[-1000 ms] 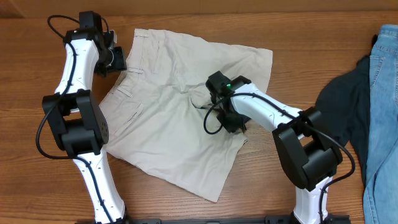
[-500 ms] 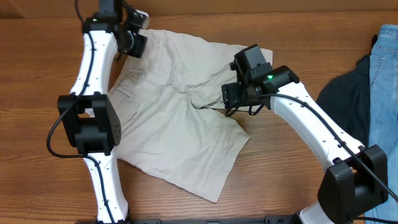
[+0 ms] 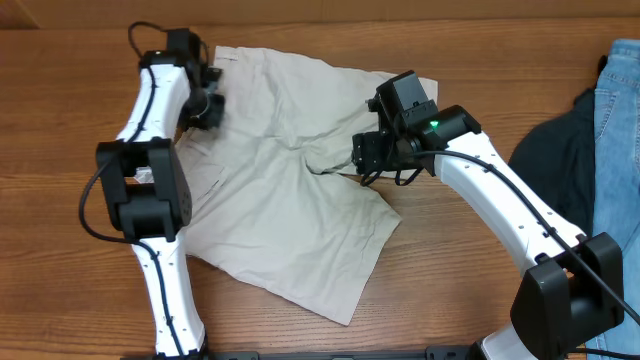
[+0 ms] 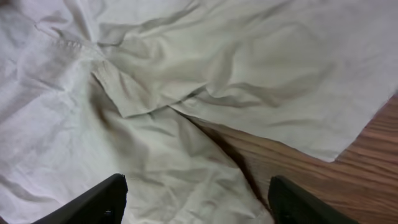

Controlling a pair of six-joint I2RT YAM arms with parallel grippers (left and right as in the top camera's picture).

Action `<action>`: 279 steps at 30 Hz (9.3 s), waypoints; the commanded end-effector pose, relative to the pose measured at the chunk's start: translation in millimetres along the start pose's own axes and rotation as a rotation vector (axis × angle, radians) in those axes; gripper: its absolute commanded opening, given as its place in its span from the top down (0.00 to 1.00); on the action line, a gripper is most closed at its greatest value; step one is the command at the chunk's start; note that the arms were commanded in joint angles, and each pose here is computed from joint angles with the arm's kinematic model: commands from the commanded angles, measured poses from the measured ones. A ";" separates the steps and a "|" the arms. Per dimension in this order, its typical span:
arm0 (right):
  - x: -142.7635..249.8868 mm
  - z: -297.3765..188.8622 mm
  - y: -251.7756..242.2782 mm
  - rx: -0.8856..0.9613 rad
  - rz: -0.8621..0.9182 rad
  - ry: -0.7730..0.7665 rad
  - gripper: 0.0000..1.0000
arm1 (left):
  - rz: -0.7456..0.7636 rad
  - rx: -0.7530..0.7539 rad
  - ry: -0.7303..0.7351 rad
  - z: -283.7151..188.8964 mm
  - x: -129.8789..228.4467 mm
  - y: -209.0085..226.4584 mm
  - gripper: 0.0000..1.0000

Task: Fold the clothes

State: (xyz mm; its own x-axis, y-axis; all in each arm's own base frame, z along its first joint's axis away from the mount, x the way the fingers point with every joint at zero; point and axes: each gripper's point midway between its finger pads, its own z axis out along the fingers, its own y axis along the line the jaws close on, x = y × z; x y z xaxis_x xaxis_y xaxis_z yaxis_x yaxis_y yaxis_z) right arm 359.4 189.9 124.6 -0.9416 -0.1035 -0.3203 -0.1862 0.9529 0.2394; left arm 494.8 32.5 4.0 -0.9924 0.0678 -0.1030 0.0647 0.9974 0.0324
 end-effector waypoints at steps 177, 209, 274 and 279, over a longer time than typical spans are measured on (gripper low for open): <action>206.4 -6.1 -18.7 -0.284 0.252 0.550 0.00 | -1.092 0.027 0.069 -32.0 306.9 69.8 0.12; 239.4 43.3 -22.2 -0.119 0.434 0.514 0.61 | -1.001 0.171 0.095 -37.5 287.9 56.5 0.91; -114.0 8.2 26.9 -0.222 0.154 -0.611 0.96 | -0.913 -0.054 -0.079 -186.2 236.9 128.4 0.95; -123.0 23.4 30.0 -0.249 0.144 -0.639 0.96 | -0.944 -0.168 0.009 -171.9 250.9 145.8 0.96</action>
State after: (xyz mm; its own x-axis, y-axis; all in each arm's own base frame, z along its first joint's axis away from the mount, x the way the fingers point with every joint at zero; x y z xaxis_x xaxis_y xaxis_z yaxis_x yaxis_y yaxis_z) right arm 462.2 244.8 146.7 -0.6634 0.2575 -0.7026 -0.2210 0.8296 0.5128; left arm 250.5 162.3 155.1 -0.6470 -0.7540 -0.1133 -0.7508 0.6559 -0.0779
